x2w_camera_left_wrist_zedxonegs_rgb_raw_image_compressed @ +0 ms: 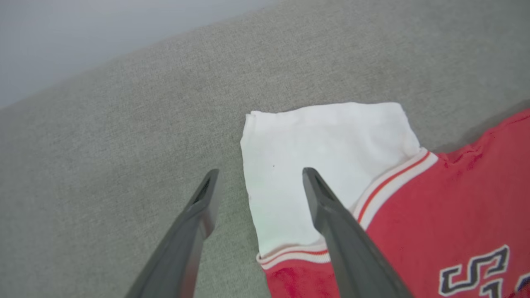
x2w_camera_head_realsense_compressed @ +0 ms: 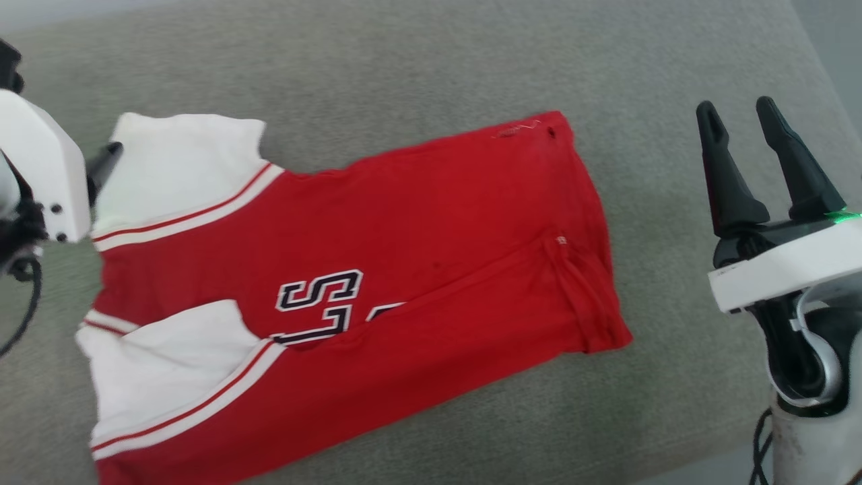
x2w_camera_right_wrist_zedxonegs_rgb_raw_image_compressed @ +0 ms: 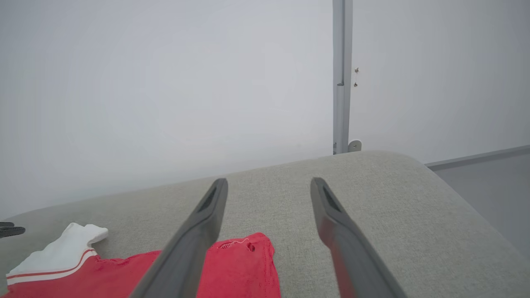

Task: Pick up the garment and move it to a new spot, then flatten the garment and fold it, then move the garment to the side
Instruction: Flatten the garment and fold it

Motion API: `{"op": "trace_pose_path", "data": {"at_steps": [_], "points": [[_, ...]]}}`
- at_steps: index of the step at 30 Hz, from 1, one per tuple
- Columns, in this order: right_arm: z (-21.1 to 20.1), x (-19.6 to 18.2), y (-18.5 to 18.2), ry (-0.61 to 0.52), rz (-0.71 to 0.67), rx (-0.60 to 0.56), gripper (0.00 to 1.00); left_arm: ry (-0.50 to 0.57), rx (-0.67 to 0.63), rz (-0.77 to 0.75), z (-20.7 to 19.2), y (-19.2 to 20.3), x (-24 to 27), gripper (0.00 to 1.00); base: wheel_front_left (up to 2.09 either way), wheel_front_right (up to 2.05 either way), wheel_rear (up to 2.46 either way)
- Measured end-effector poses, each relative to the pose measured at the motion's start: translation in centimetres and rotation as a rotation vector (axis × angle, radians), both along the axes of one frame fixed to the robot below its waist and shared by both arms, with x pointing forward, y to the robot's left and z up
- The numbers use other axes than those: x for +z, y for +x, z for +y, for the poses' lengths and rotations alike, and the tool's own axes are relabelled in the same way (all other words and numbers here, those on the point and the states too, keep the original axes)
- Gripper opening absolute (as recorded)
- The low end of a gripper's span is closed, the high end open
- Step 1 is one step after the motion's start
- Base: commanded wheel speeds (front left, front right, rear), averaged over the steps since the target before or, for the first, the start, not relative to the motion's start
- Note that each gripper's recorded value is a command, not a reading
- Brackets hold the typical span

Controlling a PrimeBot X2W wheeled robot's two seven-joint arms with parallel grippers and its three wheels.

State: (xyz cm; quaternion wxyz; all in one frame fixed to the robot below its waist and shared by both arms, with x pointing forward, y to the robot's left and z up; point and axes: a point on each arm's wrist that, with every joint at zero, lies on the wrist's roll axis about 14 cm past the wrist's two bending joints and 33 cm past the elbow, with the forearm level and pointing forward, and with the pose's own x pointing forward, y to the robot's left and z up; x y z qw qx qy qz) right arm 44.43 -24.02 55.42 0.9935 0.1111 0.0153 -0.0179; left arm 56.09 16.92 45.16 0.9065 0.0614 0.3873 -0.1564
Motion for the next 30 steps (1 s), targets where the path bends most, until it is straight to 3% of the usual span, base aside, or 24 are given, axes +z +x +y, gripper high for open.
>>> {"op": "trace_pose_path", "data": {"at_steps": [11, 19, 20, 21, 30], "points": [[-1.5, -3.0, 0.3, -0.005, 0.056, -0.052, 1.0, 0.044, 0.038, 0.161, -0.9, 3.7, -6.3, 1.0, 0.0, 0.0, 0.0], [-0.5, -5.5, 1.6, -0.031, 0.17, 0.026, 1.0, 0.087, 0.087, 0.322, -0.8, 3.6, -8.9, 1.0, 0.0, 0.0, 0.0], [-0.4, -5.9, 1.9, -0.029, 0.186, 0.037, 1.0, 0.087, 0.087, 0.346, -0.9, 3.5, -9.0, 0.47, 0.0, 0.0, 0.0], [-0.2, -6.4, 2.2, -0.028, 0.21, 0.051, 1.0, 0.089, 0.091, 0.369, -0.9, 3.3, -9.1, 0.0, 0.0, 0.0, 0.0], [2.3, -11.2, 5.7, -0.076, 0.488, 0.226, 1.0, 0.073, 0.067, 0.4, -1.8, 3.2, -9.7, 0.0, 0.0, 0.0, 0.0]]}}
